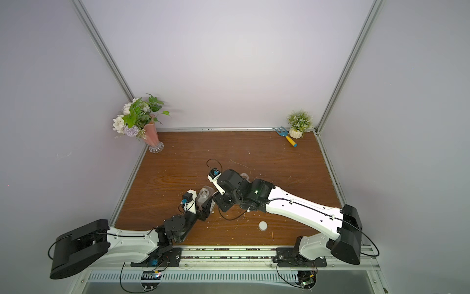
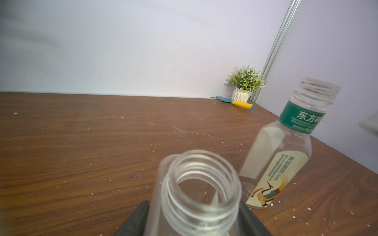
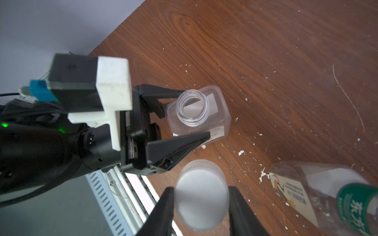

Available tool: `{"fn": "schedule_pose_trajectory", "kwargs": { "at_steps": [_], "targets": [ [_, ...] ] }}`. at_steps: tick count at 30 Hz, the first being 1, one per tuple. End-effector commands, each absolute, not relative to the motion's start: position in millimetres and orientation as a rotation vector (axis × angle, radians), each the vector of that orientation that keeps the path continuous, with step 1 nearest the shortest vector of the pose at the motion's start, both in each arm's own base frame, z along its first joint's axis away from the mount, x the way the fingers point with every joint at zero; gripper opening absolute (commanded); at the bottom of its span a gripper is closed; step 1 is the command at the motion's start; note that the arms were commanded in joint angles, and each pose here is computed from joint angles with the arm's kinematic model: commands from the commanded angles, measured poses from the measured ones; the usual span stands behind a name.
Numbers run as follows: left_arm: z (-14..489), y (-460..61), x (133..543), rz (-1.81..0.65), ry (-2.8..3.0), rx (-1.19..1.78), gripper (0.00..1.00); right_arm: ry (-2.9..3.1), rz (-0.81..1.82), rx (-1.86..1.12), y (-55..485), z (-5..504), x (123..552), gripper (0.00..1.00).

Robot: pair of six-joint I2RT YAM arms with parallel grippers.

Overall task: Screw on the bottle caps
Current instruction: Pick up the plastic bottle at the center of the board.

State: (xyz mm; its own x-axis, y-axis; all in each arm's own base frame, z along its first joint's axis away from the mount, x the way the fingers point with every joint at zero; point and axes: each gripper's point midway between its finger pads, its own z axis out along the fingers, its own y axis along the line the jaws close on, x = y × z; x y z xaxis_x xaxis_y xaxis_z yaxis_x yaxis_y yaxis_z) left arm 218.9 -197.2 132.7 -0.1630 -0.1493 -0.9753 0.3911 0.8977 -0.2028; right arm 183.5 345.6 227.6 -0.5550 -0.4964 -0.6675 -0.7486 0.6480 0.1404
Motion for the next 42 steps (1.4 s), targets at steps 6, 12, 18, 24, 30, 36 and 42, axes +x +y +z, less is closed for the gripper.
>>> {"fn": "schedule_pose_trajectory", "kwargs": {
  "at_steps": [6, 12, 18, 24, 30, 36, 42],
  "targets": [
    [62, -154, 197, -0.327, 1.817, 0.281, 0.6, 2.242, 0.54, -0.998, 342, 247, 206, 0.3],
    [64, -155, 200, -0.292, 1.811, 0.289, 0.53, 2.256, 0.537, -0.997, 337, 242, 214, 0.3],
    [76, -170, 208, -0.257, 1.763, 0.341, 0.48, 2.251, 0.552, -1.015, 339, 242, 221, 0.3],
    [92, -173, 224, -0.302, 1.709, 0.334, 0.45, 2.248, 0.554, -1.016, 340, 248, 235, 0.3],
    [100, -195, 247, -0.292, 1.67, 0.398, 0.44, 2.236, 0.548, -1.008, 348, 262, 255, 0.29],
    [101, -198, 260, -0.336, 1.66, 0.401, 0.45, 2.247, 0.558, -0.975, 355, 268, 278, 0.29],
    [106, -200, 260, -0.342, 1.643, 0.422, 0.57, 2.255, 0.562, -0.973, 364, 269, 291, 0.29]
  ]
}}
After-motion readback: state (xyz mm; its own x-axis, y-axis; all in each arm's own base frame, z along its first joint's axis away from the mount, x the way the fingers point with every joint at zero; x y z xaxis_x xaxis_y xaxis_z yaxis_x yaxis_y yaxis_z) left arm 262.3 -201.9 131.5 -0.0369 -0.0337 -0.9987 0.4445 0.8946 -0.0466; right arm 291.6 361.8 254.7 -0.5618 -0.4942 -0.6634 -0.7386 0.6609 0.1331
